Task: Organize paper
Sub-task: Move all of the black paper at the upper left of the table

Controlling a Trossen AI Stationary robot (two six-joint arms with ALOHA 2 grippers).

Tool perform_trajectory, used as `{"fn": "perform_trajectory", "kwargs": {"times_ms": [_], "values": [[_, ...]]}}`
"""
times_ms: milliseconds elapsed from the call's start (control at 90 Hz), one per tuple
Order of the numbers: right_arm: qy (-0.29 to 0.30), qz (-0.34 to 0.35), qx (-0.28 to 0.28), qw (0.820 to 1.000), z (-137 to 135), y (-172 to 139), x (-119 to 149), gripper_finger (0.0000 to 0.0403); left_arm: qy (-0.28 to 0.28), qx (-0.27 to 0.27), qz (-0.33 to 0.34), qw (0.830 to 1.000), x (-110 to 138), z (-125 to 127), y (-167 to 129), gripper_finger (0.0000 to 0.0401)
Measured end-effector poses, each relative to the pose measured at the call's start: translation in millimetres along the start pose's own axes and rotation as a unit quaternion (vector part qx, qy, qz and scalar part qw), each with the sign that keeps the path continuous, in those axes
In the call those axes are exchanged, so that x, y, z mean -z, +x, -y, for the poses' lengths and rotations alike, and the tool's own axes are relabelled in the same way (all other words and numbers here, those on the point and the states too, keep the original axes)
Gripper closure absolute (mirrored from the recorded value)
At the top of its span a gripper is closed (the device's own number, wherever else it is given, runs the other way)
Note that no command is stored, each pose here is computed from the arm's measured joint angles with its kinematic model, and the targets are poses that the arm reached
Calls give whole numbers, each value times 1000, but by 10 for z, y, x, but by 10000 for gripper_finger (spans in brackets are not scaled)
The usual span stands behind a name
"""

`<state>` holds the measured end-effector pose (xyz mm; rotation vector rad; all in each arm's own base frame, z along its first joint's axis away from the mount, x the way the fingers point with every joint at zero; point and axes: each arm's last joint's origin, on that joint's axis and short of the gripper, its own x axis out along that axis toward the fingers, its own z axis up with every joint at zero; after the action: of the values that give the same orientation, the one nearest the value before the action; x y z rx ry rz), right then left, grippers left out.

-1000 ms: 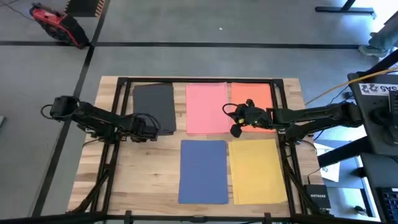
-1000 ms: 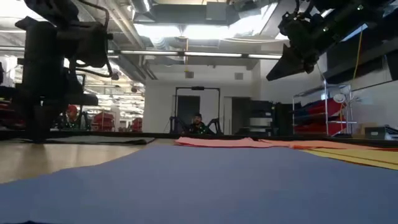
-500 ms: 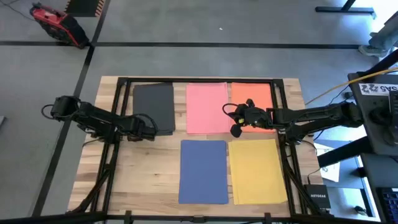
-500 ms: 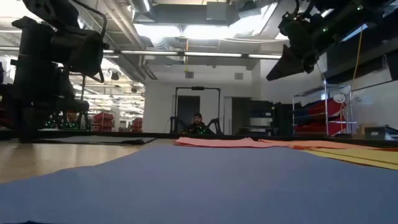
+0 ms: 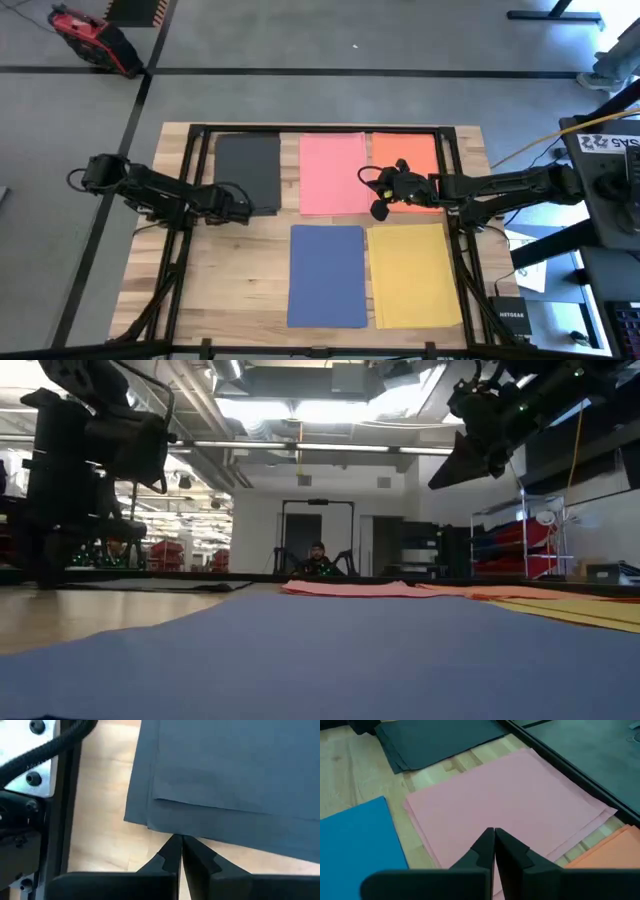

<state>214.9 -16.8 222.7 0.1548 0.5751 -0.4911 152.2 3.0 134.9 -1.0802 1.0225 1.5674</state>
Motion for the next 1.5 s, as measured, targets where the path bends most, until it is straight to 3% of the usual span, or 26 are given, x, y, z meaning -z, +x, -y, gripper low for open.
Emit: {"fn": "perform_trajectory", "kwargs": {"times_ms": [256,633,1144,1500], "values": [[0,0,0,1000,0,-1,0,403,-35,14,-2,999,-57,46,13,401],[0,0,0,1000,1,0,0,403,-44,15,18,999,-194,77,42,401],[0,0,0,1000,1,0,0,403,0,31,21,999,-347,196,-82,401],[0,0,0,1000,1,0,0,403,71,113,18,991,-282,434,-489,401]]}}
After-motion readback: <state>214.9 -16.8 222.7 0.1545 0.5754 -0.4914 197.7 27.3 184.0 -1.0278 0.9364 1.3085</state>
